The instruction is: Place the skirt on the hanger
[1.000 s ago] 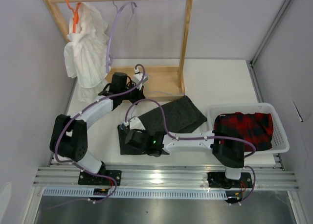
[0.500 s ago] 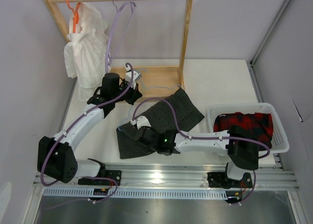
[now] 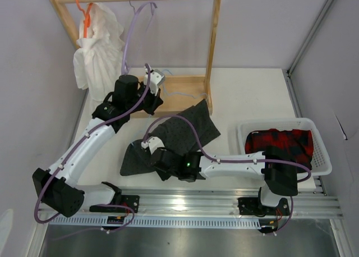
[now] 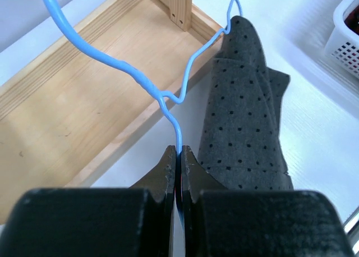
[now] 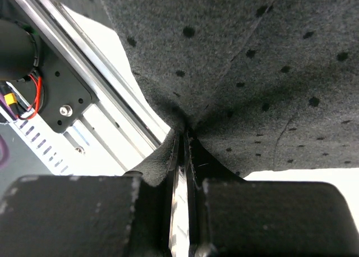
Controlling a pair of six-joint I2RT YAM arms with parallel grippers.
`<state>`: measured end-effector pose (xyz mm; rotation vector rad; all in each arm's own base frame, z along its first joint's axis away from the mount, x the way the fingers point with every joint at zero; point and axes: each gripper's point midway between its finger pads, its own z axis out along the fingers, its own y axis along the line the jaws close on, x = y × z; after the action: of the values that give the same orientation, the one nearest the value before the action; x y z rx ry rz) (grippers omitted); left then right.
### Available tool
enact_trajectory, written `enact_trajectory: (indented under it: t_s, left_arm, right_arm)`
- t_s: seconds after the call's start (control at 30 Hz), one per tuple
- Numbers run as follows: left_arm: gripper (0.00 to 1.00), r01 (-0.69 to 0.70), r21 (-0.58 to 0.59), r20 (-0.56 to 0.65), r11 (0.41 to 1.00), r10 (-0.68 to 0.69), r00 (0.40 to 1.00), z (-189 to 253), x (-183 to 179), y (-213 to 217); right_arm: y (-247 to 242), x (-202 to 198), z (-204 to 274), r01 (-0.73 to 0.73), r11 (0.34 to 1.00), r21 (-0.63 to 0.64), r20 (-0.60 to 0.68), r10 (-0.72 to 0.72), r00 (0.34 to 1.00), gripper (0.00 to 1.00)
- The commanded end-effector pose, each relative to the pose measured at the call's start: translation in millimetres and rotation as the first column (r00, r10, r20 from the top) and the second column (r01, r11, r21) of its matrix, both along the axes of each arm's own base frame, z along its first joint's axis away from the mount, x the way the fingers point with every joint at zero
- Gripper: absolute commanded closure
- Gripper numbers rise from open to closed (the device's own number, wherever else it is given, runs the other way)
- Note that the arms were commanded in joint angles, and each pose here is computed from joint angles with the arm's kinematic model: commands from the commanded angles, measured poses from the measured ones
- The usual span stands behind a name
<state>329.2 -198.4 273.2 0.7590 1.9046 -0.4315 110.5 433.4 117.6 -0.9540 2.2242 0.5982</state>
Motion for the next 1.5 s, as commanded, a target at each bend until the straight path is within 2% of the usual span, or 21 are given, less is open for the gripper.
enact_trajectory:
  t_s: [0.0, 0.1, 0.23, 0.27, 0.33, 0.43, 0.57, 0.6, 0.77, 0.8, 0.9, 0.93, 0.97, 1.17, 1.47]
  left_arm:
    - [1.00, -0.043, -0.043, 0.193, 0.998, 0.050, 0.980, 67, 11, -1]
    - [1.00, -0.020, -0.071, 0.250, 0.997, 0.038, 0.968, 92, -6, -3]
    - [1.00, 0.045, -0.107, 0.315, 0.993, -0.009, 0.949, 117, -35, -7]
    - [1.00, 0.064, -0.121, 0.340, 0.990, -0.019, 0.940, 126, -45, -5]
    - [1.00, 0.089, -0.129, 0.346, 0.988, -0.040, 0.937, 126, -54, -6]
    - [1.00, 0.100, -0.142, 0.353, 0.985, -0.044, 0.934, 131, -64, -4]
    - [1.00, 0.130, -0.148, 0.361, 0.980, -0.069, 0.930, 135, -73, -6]
    - [1.00, 0.135, -0.150, 0.365, 0.979, -0.072, 0.928, 137, -75, -6]
    - [1.00, 0.147, -0.150, 0.367, 0.978, -0.083, 0.927, 140, -81, -5]
    - [1.00, 0.159, -0.156, 0.366, 0.975, -0.092, 0.926, 142, -83, -6]
    - [1.00, 0.175, -0.165, 0.359, 0.971, -0.106, 0.927, 144, -89, -7]
    - [1.00, 0.179, -0.168, 0.361, 0.969, -0.109, 0.926, 145, -91, -7]
    - [1.00, 0.181, -0.170, 0.355, 0.969, -0.111, 0.928, 145, -92, -7]
    - [1.00, 0.210, -0.201, 0.350, 0.957, -0.131, 0.928, 152, -101, -9]
    - [1.00, 0.236, -0.221, 0.343, 0.946, -0.152, 0.927, 158, -106, -13]
  right_arm:
    - [5, -20, 8, -0.058, 0.998, 0.027, -0.049, 0.060, 0.997, 0.97]
    - [9, -15, 9, -0.059, 0.998, 0.027, -0.038, 0.060, 0.997, 0.97]
    - [16, 2, 25, -0.045, 0.996, 0.078, -0.040, 0.048, 0.998, 0.87]
    - [18, 7, 32, -0.046, 0.994, 0.095, -0.037, 0.050, 0.998, 0.77]
    - [23, 15, 52, -0.046, 0.990, 0.137, -0.019, 0.049, 0.999, 0.68]
    - [22, 28, 78, -0.029, 0.985, 0.170, 0.014, 0.027, 1.000, 0.37]
    - [7, 42, 112, 0.000, 0.972, 0.234, 0.040, -0.010, 0.999, 0.24]
    - [-2, 46, 135, 0.012, 0.958, 0.286, 0.053, -0.028, 0.998, 0.22]
    - [-49, 64, 204, 0.073, 0.900, 0.431, 0.104, -0.130, 0.986, 0.21]
    - [-73, 79, 227, 0.119, 0.872, 0.475, 0.121, -0.199, 0.973, 0.21]
    - [-114, 112, 252, 0.193, 0.829, 0.524, 0.130, -0.302, 0.945, 0.20]
    - [-142, 139, 260, 0.257, 0.801, 0.541, 0.131, -0.382, 0.915, 0.22]
    - [-149, 144, 267, 0.242, 0.797, 0.553, 0.120, -0.364, 0.924, 0.23]
    - [-203, 211, 261, 0.332, 0.759, 0.560, 0.083, -0.450, 0.889, 0.28]
    - [-214, 221, 225, 0.302, 0.781, 0.547, 0.041, -0.385, 0.922, 0.30]
